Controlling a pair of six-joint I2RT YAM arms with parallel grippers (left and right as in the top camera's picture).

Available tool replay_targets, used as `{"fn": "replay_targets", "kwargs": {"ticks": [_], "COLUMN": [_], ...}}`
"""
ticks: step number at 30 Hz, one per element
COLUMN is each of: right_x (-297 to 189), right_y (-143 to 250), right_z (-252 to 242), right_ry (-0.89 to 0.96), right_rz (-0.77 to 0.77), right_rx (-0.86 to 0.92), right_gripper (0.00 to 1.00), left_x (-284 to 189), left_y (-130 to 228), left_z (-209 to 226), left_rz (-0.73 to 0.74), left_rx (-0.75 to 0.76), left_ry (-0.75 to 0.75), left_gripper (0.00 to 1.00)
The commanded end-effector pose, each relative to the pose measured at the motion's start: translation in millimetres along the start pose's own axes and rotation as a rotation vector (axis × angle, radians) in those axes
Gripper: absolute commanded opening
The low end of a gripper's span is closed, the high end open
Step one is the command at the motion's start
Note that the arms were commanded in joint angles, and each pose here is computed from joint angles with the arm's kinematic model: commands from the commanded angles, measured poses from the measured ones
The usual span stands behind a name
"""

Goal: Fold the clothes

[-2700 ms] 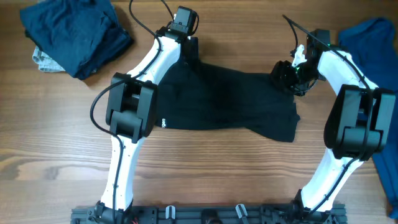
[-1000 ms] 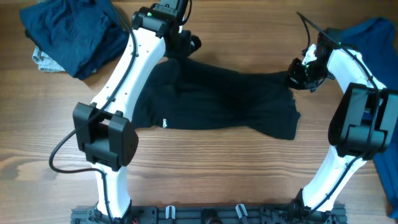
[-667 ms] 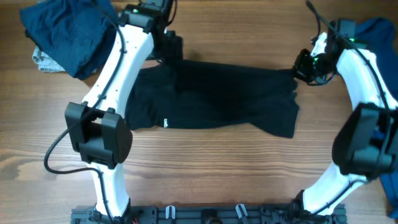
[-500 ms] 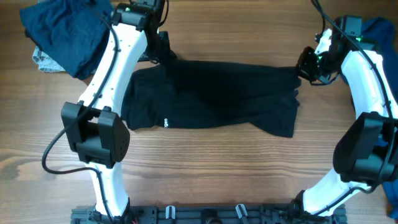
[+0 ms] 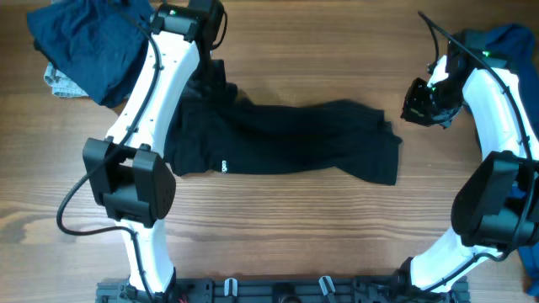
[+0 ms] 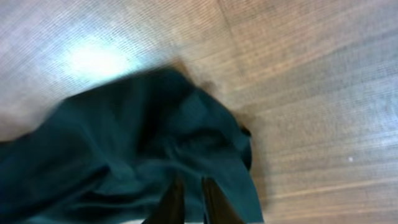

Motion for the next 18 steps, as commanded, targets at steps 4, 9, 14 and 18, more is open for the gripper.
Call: {"fn": "replay_targets", "kwargs": {"ticks": [4, 9, 14, 18], "right_x": [-1, 1, 10, 31], "right_y": [5, -6, -25, -25], "right_z": [-5, 17, 37, 63], "right_ry": [0.028, -0.121, -0.218, -0.234], "right_rz": [0.018, -0.042, -0.128, -0.116], "right_rx": [0.010, -0.128, -0.236, -0.369], "right_gripper": [0.12, 0.57, 0.60, 0.59], "left_x": [-5, -5, -5, -5], "left_y": [4, 3, 1, 1], "left_z": [10, 9, 8, 8], "left_rz": [0.015, 0.006, 0.000, -0.003], "left_rx": [-0.015, -0.016, -0.017, -0.017], "left_ry": [-0.030, -0.024, -0.020, -0.018], "left_gripper": [0.04, 0.04, 0.04, 0.04]}}
Point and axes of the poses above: each gripper's point midway between its finger pads, its own x axis out along the fingers, its own z axis along the line the jaws close on, y = z × x, the point moved 4 cm from there along -x, back along the fingers, and after that the axes turned 12 degrees about -x, right-handed, at the moved point
